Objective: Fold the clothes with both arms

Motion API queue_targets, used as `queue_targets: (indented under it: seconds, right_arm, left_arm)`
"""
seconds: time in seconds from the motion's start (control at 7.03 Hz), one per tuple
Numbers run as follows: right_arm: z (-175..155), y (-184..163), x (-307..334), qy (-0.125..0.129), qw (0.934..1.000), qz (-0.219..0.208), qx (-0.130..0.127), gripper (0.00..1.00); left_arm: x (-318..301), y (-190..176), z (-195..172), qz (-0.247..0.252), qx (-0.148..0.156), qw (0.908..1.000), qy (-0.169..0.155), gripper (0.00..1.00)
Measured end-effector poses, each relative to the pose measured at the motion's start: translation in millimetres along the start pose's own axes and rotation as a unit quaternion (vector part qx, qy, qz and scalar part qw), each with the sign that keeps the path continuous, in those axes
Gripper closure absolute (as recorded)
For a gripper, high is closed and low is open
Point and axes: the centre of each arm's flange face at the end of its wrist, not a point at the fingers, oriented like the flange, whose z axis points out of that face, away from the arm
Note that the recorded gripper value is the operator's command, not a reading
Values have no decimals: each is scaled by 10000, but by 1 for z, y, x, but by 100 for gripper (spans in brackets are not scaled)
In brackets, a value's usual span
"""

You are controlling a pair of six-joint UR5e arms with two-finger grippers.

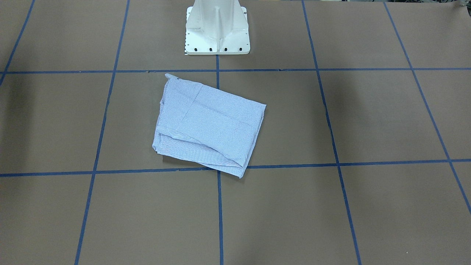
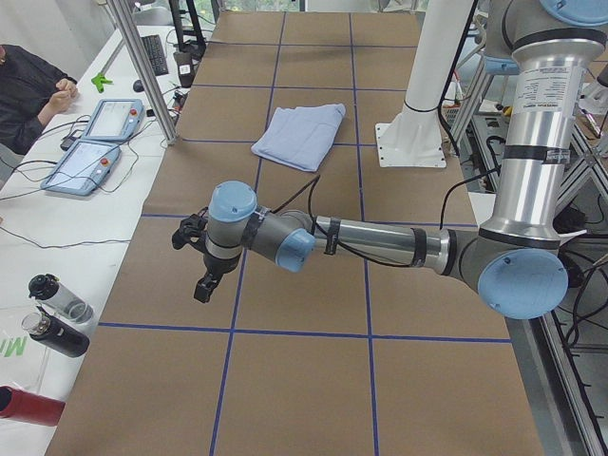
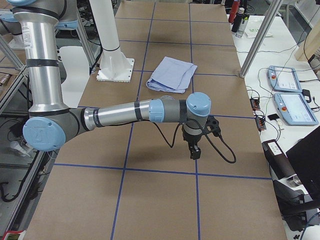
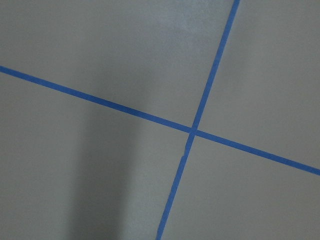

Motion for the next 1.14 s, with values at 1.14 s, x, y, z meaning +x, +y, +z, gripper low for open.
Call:
queue_targets:
  seconds: [1.14]
  right_arm:
    - [44,46,39,93,9961,716,-497,0]
  left_arm:
    - [-26,63,29,-552,-683,9961,-41,0]
